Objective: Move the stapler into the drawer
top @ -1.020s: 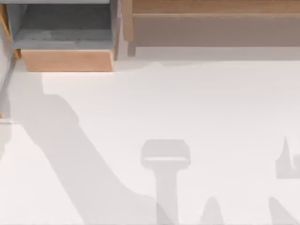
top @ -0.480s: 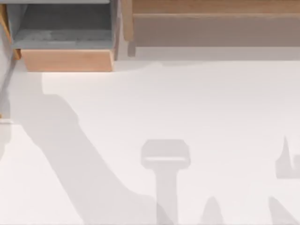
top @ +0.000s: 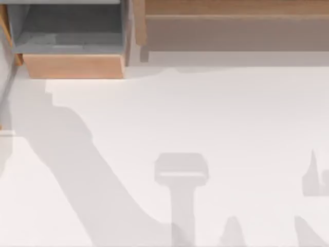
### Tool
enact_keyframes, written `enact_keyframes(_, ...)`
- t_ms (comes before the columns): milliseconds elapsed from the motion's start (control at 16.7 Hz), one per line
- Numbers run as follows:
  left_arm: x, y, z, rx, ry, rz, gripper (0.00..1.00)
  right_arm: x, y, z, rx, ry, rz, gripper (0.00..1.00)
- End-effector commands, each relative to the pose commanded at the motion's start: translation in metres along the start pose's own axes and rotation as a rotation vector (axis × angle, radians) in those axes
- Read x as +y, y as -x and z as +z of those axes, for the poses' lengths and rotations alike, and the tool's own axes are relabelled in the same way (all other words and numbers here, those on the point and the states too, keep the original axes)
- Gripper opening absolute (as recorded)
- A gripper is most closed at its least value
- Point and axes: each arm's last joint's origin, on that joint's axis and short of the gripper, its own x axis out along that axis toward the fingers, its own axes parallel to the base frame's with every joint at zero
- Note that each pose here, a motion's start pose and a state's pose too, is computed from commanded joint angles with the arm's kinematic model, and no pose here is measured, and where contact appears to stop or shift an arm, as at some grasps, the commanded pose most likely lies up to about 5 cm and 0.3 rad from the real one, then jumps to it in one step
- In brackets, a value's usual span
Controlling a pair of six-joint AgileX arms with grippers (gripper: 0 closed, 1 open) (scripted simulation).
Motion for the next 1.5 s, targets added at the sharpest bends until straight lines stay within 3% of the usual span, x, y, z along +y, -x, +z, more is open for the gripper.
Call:
enact_keyframes(180,0.007,0.03,0.006,-0.196,-0.046,0.013,1.0,0.0,0.0,0.0,0.0,0.0,0.0,1.0)
enact_keyframes(360,0.029,0.063,0.003,-0.443,-0.112,0.082,1.0,0.0,0.0,0.0,0.0,0.0,0.0,1.0)
enact_keyframes(540,0.063,0.091,-0.018,-0.682,-0.203,0.23,1.0,0.0,0.0,0.0,0.0,0.0,0.0,1.0)
enact_keyframes(720,0.098,0.103,-0.058,-0.846,-0.328,0.44,1.0,0.0,0.0,0.0,0.0,0.0,0.0,1.0)
enact_keyframes(960,0.126,0.086,-0.131,-0.902,-0.528,0.731,1.0,0.0,0.0,0.0,0.0,0.0,0.0,1.0)
enact_keyframes(1140,0.12,0.059,-0.185,-0.863,-0.691,0.89,1.0,0.0,0.0,0.0,0.0,0.0,0.0,1.0)
enact_keyframes(1320,0.089,0.031,-0.218,-0.835,-0.874,0.967,1.0,0.0,0.0,0.0,0.0,0.0,0.0,1.0)
enact_keyframes(1500,0.046,0.011,-0.23,-0.86,-1.065,0.979,1.0,0.0,0.0,0.0,0.0,0.0,0.0,1.0)
